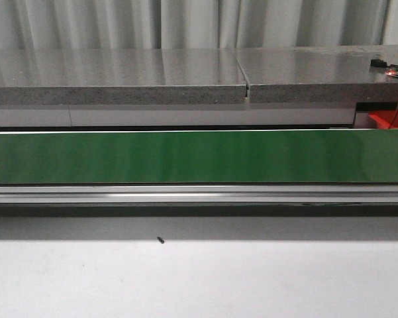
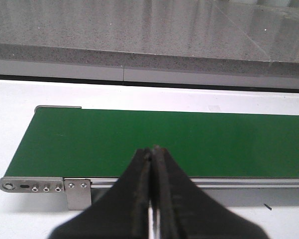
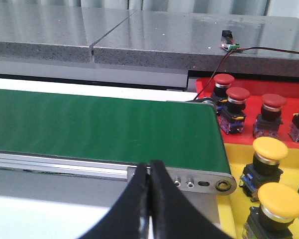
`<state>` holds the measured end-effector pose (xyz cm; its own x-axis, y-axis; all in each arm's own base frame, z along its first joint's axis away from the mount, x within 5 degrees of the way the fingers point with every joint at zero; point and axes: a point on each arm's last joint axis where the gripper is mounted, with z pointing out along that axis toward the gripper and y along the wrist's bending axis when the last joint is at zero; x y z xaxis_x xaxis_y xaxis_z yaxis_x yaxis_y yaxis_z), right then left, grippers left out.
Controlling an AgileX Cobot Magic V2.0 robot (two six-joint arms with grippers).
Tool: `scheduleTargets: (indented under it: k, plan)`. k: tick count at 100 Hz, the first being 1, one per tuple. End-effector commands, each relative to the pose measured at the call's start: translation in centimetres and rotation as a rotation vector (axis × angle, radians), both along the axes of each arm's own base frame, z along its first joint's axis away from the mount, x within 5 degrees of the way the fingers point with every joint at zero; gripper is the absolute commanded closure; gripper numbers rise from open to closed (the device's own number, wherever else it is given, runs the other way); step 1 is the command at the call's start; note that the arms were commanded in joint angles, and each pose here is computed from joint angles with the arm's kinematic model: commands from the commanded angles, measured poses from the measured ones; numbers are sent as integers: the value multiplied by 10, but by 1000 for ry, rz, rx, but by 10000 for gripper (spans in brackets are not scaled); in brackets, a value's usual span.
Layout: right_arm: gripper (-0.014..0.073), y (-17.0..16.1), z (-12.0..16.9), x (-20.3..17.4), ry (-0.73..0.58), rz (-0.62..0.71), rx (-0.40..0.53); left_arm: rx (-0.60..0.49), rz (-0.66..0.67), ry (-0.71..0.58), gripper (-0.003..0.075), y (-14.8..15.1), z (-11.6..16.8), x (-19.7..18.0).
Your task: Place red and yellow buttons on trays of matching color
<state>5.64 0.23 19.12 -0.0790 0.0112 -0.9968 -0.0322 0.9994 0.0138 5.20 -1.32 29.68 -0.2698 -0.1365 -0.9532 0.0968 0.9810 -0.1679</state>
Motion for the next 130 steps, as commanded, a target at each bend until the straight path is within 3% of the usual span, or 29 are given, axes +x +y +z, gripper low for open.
scheduleTargets:
  k: [1, 60, 76, 102, 130]
  plan:
    - [704, -1, 14, -2, -122, -4, -1, -34, 8, -89, 741, 0, 15, 1]
    - [704, -1, 14, -2, -122, -4, -1, -34, 8, -91, 741, 0, 15, 1]
    - [704, -1, 14, -2, -122, -4, -1, -33, 39, -168, 741, 3, 16, 4]
    - [704, -1, 14, -2, -122, -4, -1, 49, 69, -134, 741, 7, -19, 8]
    - [704, -1, 14, -2, -122, -5, -1, 41, 140, -242, 741, 14, -55, -1]
